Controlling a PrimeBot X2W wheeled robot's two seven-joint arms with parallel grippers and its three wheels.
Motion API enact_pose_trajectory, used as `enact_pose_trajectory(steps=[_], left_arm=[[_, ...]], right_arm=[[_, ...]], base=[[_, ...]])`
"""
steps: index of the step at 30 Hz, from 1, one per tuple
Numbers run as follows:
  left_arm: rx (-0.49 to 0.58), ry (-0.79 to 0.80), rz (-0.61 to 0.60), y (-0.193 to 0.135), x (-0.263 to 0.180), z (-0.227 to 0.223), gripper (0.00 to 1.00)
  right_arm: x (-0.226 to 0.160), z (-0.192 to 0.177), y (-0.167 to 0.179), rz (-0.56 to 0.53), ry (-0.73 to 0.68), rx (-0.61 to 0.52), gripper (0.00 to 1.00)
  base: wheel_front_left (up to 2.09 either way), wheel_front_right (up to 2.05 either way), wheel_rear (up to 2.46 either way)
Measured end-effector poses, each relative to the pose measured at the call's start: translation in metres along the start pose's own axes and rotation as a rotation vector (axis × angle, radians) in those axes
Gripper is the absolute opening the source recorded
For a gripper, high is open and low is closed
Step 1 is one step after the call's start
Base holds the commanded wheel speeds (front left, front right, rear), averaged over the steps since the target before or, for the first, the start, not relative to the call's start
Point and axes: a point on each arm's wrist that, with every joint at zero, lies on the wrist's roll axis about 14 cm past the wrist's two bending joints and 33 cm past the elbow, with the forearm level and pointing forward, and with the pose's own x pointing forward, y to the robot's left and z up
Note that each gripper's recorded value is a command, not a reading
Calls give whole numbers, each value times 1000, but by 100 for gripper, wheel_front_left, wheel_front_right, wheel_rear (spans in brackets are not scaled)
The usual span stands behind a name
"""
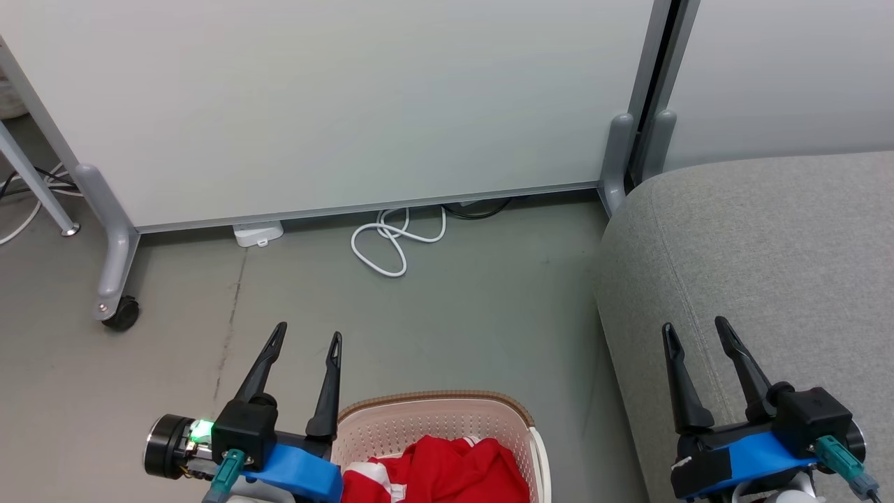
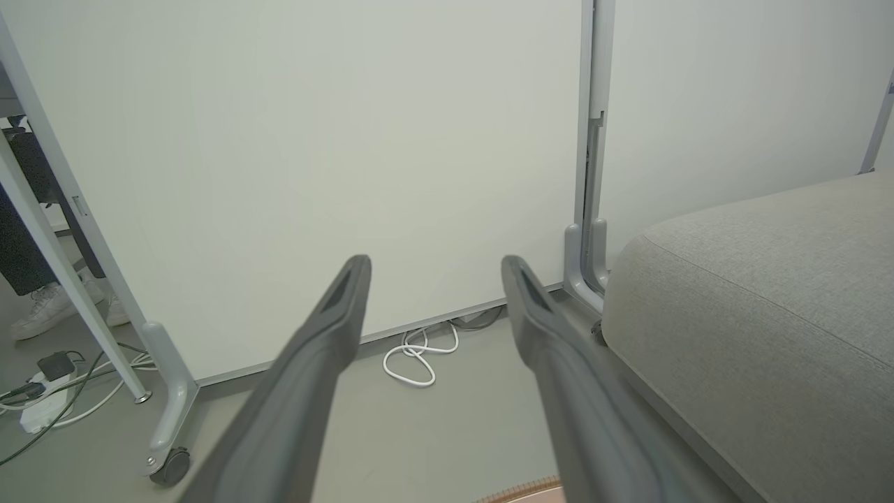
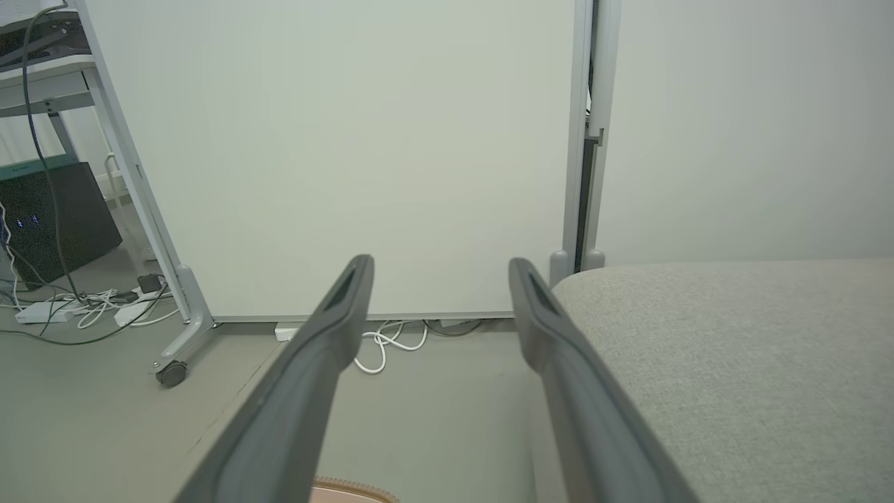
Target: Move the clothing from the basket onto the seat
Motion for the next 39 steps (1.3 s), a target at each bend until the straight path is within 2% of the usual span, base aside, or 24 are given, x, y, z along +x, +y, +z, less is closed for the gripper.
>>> enact_pose_trajectory(steps=[16,28,39], left_arm=[[-1,2,6,1,-1,-1,100],[53,57,-108,-10,29,-18,100],[63,210,-241,-32,62,-76,100]], right_arm=[[0,-1,0,2,2,-5,100],[15,-1,-5,-6,-5,-11,100],[41,-14,-20,-30,9,-28,100]], base=[[0,0,0],[0,0,0],[0,0,0]])
